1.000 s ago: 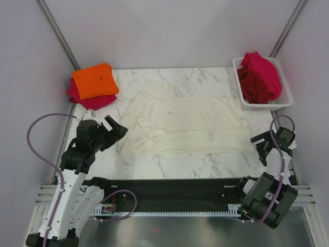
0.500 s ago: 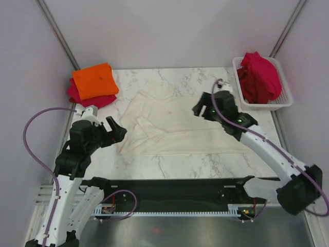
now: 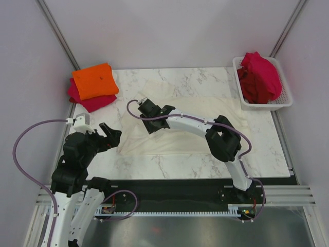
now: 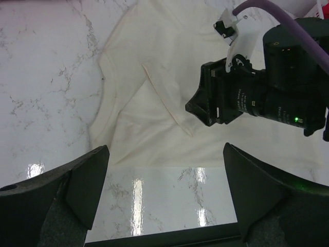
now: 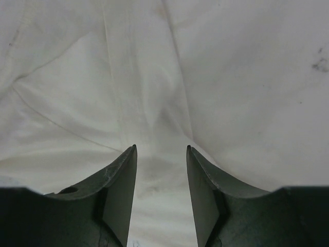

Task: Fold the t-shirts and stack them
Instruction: Fold the tshirt

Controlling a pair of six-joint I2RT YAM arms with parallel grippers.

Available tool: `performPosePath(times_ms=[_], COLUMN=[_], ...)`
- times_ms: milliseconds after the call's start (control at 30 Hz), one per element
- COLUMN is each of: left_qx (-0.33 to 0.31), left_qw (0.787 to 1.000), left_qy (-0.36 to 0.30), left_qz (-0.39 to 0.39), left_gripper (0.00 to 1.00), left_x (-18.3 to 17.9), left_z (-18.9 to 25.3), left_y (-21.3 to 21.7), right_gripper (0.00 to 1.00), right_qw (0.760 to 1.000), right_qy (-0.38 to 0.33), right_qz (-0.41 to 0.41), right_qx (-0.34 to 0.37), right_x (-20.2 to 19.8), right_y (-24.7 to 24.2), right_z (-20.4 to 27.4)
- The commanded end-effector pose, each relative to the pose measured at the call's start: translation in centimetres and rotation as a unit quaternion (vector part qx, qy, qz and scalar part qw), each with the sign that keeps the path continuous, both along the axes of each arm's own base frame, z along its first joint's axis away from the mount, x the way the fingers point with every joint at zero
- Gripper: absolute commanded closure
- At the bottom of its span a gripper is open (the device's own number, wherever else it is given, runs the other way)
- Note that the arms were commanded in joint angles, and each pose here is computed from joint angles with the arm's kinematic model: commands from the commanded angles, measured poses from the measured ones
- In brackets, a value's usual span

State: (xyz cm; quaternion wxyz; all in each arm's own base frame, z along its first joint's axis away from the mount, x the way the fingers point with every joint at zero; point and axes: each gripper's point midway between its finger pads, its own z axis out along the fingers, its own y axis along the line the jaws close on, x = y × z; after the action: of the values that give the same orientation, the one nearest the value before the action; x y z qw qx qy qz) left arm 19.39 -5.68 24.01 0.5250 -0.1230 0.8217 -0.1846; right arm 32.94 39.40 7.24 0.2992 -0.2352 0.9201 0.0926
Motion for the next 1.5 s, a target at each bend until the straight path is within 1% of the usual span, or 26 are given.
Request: performPosePath(times_ms=[0, 33, 67, 167, 400, 533, 967, 1033, 1067, 1267, 1300, 1367, 1400, 1467], left_qx=[0.007, 0.007, 0.008, 0.008, 0.008, 0.009, 0.009, 0.01, 0.01, 0.009, 0.01, 0.01, 0.01, 0.009], left_qw=[1.0, 0.999, 0.999, 0.999, 0.999, 0.999, 0.999, 0.999, 0.999, 0.999, 0.999, 0.999, 0.999, 0.999], left_qy=[-0.018, -0.02, -0.02, -0.022, -0.025, -0.026, -0.026, -0.026, -0.026, -0.026, -0.026, -0.026, -0.026, -0.027], left_qz=[0.023, 0.025, 0.026, 0.029, 0.032, 0.035, 0.037, 0.037, 0.037, 0.038, 0.038, 0.039, 0.039, 0.038], left_gripper=[0.0, 0.0, 0.0, 0.0, 0.0, 0.0, 0.0, 0.0, 0.0, 0.0, 0.0, 0.0, 0.0, 0.0], left_x=[0.7, 0.7, 0.7, 0.7, 0.6, 0.5, 0.6, 0.6, 0.6, 0.6, 0.6, 0.6, 0.6, 0.6], left_z=[0.5, 0.7, 0.6, 0.7, 0.8, 0.8, 0.8, 0.7, 0.7, 0.8, 0.7, 0.7, 0.7, 0.8], left_y=[0.8, 0.8, 0.9, 1.0, 1.1, 1.2, 1.3, 1.3, 1.3, 1.4, 1.4, 1.4, 1.4, 1.4], right_gripper=[0.49, 0.49, 0.49, 0.5, 0.52, 0.53, 0.57, 0.59, 0.62, 0.75, 0.8, 0.83, 0.88, 0.95], right_qw=[0.999, 0.998, 0.997, 0.996, 0.995, 0.994, 0.992, 0.991, 0.991, 0.99, 0.99, 0.99, 0.99, 0.989], right_qy=[-0.024, -0.026, -0.023, -0.025, -0.011, -0.01, -0.012, -0.014, -0.016, -0.03, -0.032, -0.036, -0.039, -0.047], right_qz=[0.043, 0.051, 0.057, 0.063, 0.075, 0.083, 0.081, 0.078, 0.077, 0.071, 0.071, 0.072, 0.071, 0.073], right_qx=[-0.02, -0.027, -0.039, -0.054, -0.058, -0.071, -0.1, -0.106, -0.109, -0.117, -0.117, -0.116, -0.118, -0.12], right_x=[0.6, 0.2, 0.1, -0.4, -1.3, -2.0, -1.7, -1.6, -1.5, -1.1, -1.1, -1.0, -0.8, -0.6], right_y=[1.7, 2.4, 2.5, 2.8, 3.3, 3.5, 3.0, 2.8, 2.7, 2.3, 2.2, 2.2, 2.1, 2.2], right_z=[1.8, 2.0, 1.0, 0.2, -1.1, -1.9, -4.0, -4.2, -4.2, -3.6, -3.5, -3.0, -2.9, -2.4])
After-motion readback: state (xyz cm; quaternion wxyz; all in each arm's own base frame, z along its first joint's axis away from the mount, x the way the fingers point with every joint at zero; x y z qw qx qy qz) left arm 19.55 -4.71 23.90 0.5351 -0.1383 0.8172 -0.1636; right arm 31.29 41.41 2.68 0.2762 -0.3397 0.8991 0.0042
